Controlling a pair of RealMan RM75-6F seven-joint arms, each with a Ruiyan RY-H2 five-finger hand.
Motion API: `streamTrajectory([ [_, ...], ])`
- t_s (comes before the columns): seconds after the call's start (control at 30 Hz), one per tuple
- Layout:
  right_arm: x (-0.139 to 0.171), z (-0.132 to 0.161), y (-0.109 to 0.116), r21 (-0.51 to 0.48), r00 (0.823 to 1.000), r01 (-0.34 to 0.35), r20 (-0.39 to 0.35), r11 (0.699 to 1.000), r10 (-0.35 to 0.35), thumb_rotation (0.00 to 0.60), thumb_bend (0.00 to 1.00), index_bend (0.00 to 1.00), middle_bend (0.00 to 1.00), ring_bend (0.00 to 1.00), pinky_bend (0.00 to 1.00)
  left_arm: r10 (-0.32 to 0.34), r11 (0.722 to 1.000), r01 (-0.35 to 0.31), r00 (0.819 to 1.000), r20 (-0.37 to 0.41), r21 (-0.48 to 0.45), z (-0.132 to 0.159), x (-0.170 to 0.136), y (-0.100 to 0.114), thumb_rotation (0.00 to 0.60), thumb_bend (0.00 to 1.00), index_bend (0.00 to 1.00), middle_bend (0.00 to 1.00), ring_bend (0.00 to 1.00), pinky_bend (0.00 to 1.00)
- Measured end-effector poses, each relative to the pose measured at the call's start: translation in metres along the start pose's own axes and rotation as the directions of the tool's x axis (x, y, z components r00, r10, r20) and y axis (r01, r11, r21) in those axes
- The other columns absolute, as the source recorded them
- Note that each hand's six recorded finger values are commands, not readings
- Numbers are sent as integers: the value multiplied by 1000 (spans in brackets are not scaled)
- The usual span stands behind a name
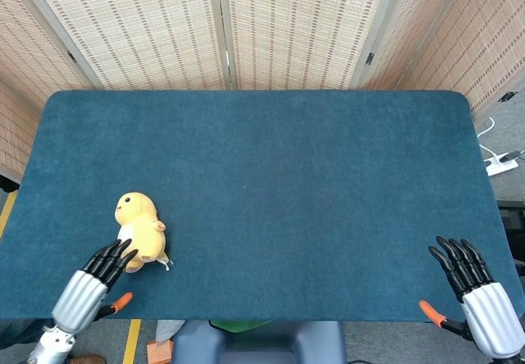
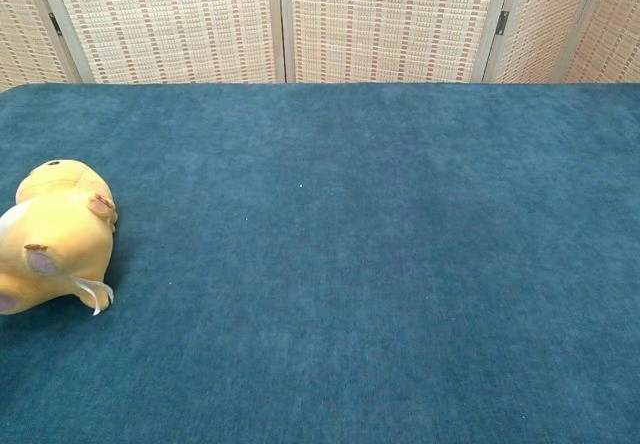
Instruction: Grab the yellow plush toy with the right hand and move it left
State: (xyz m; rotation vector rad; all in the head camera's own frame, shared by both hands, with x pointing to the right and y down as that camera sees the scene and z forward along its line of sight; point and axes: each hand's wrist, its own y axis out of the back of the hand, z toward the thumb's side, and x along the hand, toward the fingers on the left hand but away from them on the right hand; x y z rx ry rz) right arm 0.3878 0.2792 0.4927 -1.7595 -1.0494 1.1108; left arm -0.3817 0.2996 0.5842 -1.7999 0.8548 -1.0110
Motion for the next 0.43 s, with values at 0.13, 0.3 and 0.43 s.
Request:
streamTrajectory([
  [0.13,1,-4,1,41,1000,12,21,999,-13,600,169,0,0,0,0,-4,999,13,985,-174,52,-28,-33,31,600,246,0,0,0,124],
  [0.3,0,-12,-3,104,997,-9,75,995,1,600,169,0,0,0,0,23,997,14,895,-445,79,-60,-77,55,600,262,0,0,0,114],
  [0.43,-3,-18,-5,115,992,-29,128,993,14,600,170,0,0,0,0,41,996,7,860,-509,91,-70,-89,67,600,263,0,0,0,114],
])
